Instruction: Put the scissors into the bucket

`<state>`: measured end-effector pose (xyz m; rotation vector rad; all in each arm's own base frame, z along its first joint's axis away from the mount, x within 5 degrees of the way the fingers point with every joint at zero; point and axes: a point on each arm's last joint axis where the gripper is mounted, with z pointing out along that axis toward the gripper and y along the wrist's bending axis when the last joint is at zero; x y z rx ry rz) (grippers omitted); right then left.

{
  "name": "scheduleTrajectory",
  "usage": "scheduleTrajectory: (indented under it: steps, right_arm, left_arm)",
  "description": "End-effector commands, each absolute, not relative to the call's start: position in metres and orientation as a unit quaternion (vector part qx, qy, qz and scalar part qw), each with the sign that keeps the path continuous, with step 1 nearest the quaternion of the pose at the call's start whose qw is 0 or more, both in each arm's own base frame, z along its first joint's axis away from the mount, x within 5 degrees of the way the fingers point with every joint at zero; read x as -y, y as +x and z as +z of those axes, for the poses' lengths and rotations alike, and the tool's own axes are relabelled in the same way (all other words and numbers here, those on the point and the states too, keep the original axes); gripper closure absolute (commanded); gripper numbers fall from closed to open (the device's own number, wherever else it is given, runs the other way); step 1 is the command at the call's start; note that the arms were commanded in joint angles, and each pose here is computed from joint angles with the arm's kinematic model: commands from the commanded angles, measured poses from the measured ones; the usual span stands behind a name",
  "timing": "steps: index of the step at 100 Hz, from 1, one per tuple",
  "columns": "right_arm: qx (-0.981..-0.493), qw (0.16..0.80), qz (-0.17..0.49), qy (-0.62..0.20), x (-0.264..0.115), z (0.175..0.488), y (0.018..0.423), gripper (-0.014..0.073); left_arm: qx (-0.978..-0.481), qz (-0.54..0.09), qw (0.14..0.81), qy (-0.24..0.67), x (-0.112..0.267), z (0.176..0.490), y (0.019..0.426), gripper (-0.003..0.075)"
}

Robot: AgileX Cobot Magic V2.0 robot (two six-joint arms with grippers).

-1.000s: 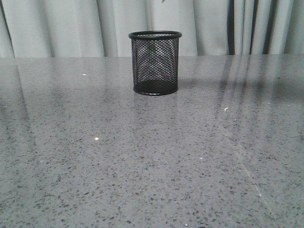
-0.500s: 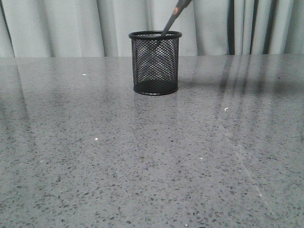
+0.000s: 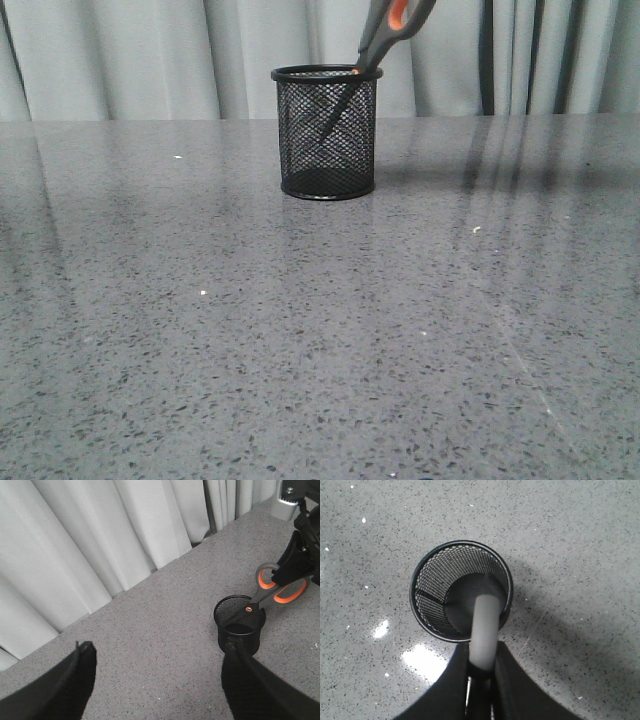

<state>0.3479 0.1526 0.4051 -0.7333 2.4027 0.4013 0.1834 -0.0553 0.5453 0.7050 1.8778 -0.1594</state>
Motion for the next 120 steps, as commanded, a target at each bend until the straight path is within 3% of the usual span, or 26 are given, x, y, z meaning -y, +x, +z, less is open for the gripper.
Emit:
scheduleTrajectory:
  steps: [1, 20, 29, 58, 66, 73, 82, 98, 120]
  right_arm:
    - [-0.879, 0.360, 0.157, -0.270, -0.149, 0.434, 0.340, 0.0590]
    - [-0.879, 0.359, 0.158, -0.270, -0.149, 0.434, 0.339, 0.0377]
    - [-0.878, 0.362, 0.159, -0.270, -0.149, 0.437, 0.338, 0.0319]
    - [-0.856, 0.412, 0.158, -0.269, -0.134, 0.486, 0.310, 0.0319]
    - [-0.848, 0.435, 0.162, -0.257, -0.126, 0.502, 0.297, 0.0384]
    - [-0.840, 0.452, 0.161, -0.253, -0.120, 0.512, 0.285, 0.0503]
    - [-0.825, 0.485, 0.157, -0.244, -0.114, 0.523, 0.272, 0.0671]
    - [-0.792, 0.546, 0.161, -0.219, -0.105, 0.528, 0.250, 0.0638]
    - [-0.733, 0.641, 0.155, -0.169, -0.084, 0.509, 0.212, 0.0638]
  left_arm:
    - [-0.761, -0.076, 0.580, 0.281, 0.055, 0.561, 0.174, 0.0229]
    - [-0.761, -0.076, 0.580, 0.281, 0.055, 0.561, 0.174, 0.0228]
    - [-0.761, -0.076, 0.580, 0.281, 0.055, 0.561, 0.174, 0.0228]
    - [-0.758, -0.075, 0.585, 0.279, 0.055, 0.562, 0.174, 0.0229]
    - [-0.757, -0.075, 0.586, 0.279, 0.055, 0.562, 0.174, 0.0237]
    - [-0.757, -0.075, 0.586, 0.279, 0.055, 0.562, 0.174, 0.0287]
    - [-0.757, -0.075, 0.586, 0.278, 0.055, 0.562, 0.174, 0.0409]
    - [-0.756, -0.075, 0.587, 0.278, 0.054, 0.562, 0.172, 0.0733]
    - [-0.734, -0.073, 0.630, 0.243, 0.050, 0.550, 0.163, 0.0740]
